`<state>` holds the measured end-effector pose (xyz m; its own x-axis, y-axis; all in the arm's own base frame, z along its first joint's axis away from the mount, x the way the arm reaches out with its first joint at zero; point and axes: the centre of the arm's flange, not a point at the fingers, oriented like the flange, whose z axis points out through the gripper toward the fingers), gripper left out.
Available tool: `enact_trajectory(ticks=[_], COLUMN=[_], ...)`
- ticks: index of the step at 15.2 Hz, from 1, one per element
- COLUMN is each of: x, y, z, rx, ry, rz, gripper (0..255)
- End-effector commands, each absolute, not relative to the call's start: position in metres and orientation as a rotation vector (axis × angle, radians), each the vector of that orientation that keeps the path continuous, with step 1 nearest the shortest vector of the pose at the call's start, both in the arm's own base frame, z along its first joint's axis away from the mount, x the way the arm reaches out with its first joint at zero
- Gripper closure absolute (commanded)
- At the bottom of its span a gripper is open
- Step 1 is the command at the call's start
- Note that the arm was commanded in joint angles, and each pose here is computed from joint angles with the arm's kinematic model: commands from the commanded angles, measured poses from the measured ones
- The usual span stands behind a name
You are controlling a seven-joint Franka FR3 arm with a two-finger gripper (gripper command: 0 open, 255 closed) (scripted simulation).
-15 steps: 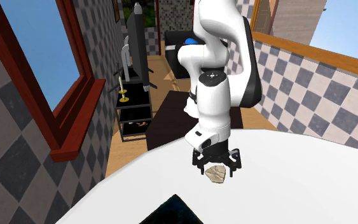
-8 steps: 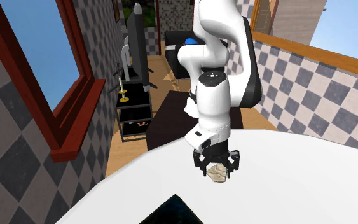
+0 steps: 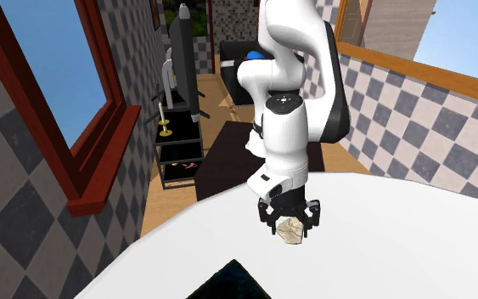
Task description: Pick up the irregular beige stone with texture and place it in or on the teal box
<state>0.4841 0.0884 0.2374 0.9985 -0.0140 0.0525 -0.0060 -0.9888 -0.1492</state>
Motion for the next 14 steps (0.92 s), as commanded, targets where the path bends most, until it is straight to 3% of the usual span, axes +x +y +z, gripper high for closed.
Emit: enact_trajectory(ticks=[1,14], x=[0.484,0.484], y=[0.088,0.088], z=[0.245,0.314], rx=[-2.991,-2.991], ry=[0.015,0.015], rz=[-0.080,-0.080], gripper=[255,255])
